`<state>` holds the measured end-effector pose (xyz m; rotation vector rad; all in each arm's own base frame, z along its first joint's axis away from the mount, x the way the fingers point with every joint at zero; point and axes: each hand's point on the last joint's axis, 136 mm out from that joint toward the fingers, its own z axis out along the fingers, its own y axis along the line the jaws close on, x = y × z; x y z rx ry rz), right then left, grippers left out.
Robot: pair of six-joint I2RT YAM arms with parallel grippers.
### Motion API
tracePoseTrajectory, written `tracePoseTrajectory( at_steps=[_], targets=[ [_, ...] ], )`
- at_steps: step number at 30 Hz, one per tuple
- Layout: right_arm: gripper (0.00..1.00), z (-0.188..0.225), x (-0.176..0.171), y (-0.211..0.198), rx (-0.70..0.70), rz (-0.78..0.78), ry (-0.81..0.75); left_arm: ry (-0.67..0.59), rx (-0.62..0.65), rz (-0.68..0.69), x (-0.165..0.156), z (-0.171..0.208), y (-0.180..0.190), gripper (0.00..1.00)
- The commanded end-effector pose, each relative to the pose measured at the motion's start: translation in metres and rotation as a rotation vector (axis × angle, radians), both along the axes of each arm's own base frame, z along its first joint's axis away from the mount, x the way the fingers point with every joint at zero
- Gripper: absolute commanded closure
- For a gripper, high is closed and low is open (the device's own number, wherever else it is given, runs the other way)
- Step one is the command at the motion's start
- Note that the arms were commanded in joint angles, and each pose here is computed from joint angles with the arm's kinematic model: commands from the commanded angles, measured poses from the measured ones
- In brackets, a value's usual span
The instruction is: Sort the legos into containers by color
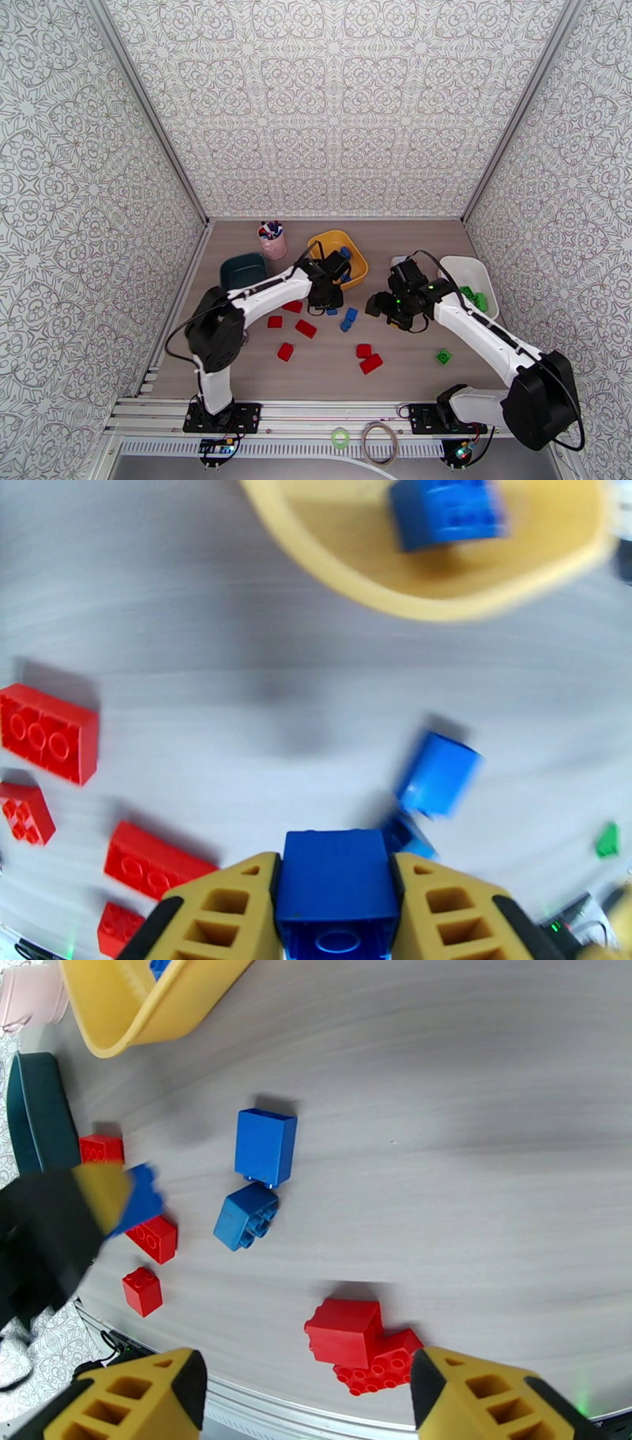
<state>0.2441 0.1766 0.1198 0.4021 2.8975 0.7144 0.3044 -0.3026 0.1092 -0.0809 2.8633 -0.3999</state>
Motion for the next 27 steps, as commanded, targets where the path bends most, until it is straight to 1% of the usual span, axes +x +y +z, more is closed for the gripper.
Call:
tracePoseTrajectory(
  at_steps=[1,3,9,15,17,18,21,22,24,25,27],
  targets=[
    [0.28,-0.003,0.005,0.011,0.045,0.001,0.004,-0.06,-0.107,-0.016,0.01,0.029,-0.008,0.69],
    [0.28,-0.001,0.011,0.017,0.067,0.007,-0.004,-0.079,-0.151,-0.005,0.02,0.041,-0.007,0.68],
    [0.28,0.009,0.028,0.032,0.124,0.001,-0.02,-0.119,-0.251,0.042,0.069,0.068,-0.001,0.67],
    [0.29,0.017,0.038,0.033,0.108,-0.006,-0.033,-0.133,-0.291,0.049,0.119,0.076,-0.008,0.63],
    [0.29,0.019,0.039,0.029,0.091,-0.008,-0.034,-0.133,-0.292,0.036,0.134,0.076,-0.015,0.59],
    [0.29,0.019,0.039,0.028,0.086,-0.008,-0.033,-0.131,-0.285,0.03,0.138,0.076,-0.017,0.55],
    [0.29,0.019,0.037,0.022,0.065,-0.012,-0.029,-0.13,-0.272,0.009,0.144,0.076,-0.024,0.37],
    [0.29,0.019,0.036,0.02,0.056,-0.014,-0.03,-0.15,-0.273,0.005,0.146,0.085,-0.025,0.3],
    [0.29,0.018,0.033,0.016,0.038,-0.014,-0.029,-0.165,-0.263,-0.001,0.143,0.09,-0.024,0.25],
    [0.29,0.016,0.031,0.014,0.029,-0.015,-0.026,-0.173,-0.258,-0.005,0.141,0.093,-0.022,0.25],
    [0.29,0.013,0.026,0.01,0.015,-0.016,-0.021,-0.166,-0.225,-0.013,0.13,0.088,-0.016,0.25]
  ],
)
